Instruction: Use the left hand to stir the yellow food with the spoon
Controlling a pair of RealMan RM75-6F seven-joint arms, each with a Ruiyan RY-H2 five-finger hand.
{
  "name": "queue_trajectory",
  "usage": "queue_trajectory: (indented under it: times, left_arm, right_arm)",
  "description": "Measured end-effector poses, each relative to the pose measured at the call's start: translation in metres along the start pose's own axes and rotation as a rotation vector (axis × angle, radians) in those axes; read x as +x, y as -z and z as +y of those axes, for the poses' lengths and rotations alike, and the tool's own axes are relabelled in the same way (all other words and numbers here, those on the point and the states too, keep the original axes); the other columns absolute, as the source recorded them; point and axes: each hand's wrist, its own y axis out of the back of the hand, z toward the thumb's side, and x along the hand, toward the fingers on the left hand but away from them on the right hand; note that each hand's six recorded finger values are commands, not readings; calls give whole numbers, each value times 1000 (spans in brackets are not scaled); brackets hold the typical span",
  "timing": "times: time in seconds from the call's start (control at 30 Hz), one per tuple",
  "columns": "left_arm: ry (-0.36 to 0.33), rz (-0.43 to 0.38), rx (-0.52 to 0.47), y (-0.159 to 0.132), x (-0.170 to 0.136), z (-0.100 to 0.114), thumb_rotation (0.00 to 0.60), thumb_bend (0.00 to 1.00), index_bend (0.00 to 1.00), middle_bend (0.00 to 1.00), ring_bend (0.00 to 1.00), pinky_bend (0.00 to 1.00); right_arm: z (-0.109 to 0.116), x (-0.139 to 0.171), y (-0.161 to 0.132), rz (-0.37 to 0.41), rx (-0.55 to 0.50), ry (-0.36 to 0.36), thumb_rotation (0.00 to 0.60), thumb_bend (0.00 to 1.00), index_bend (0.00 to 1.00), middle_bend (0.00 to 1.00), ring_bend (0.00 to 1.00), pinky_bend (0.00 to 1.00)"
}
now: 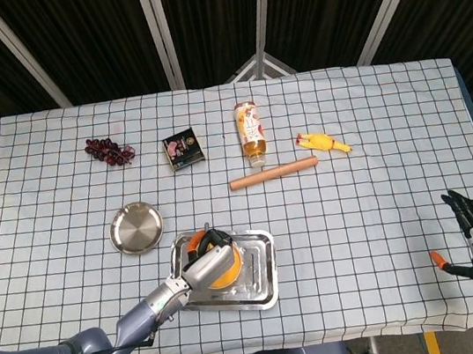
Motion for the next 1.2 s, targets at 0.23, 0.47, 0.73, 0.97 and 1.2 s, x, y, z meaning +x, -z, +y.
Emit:
queue_trajectory:
  times: [0.23, 0.47, 0.73, 0.97, 1.2]
  left_arm:
    - [19, -2, 25, -2, 4, -9, 600, 547, 791, 1000, 1000, 1000]
    - [29, 21, 35, 8, 2, -16, 600, 547, 791, 1000, 1000, 1000]
    - [58, 17, 24, 2, 1, -23, 600, 547, 791, 1000, 1000, 1000]
    - [46, 13, -8, -9, 6, -14, 600, 547, 791, 1000, 1000, 1000]
    - [34, 17, -32, -14, 10, -6, 600, 546, 791, 1000, 1000, 1000]
  right_arm:
    - [0, -1, 0, -1, -1, -4, 600, 339, 0, 0, 0, 0]
    - [-1, 0, 0, -3, 2, -8, 600, 338, 0, 0, 0, 0]
    - [-1, 0, 0, -5, 2, -8, 600, 339, 0, 0, 0, 0]
    - [-1, -1, 0, -5, 1, -8, 600, 339, 0, 0, 0, 0]
    - [-1, 0, 0, -3, 0, -7, 600, 338, 0, 0, 0, 0]
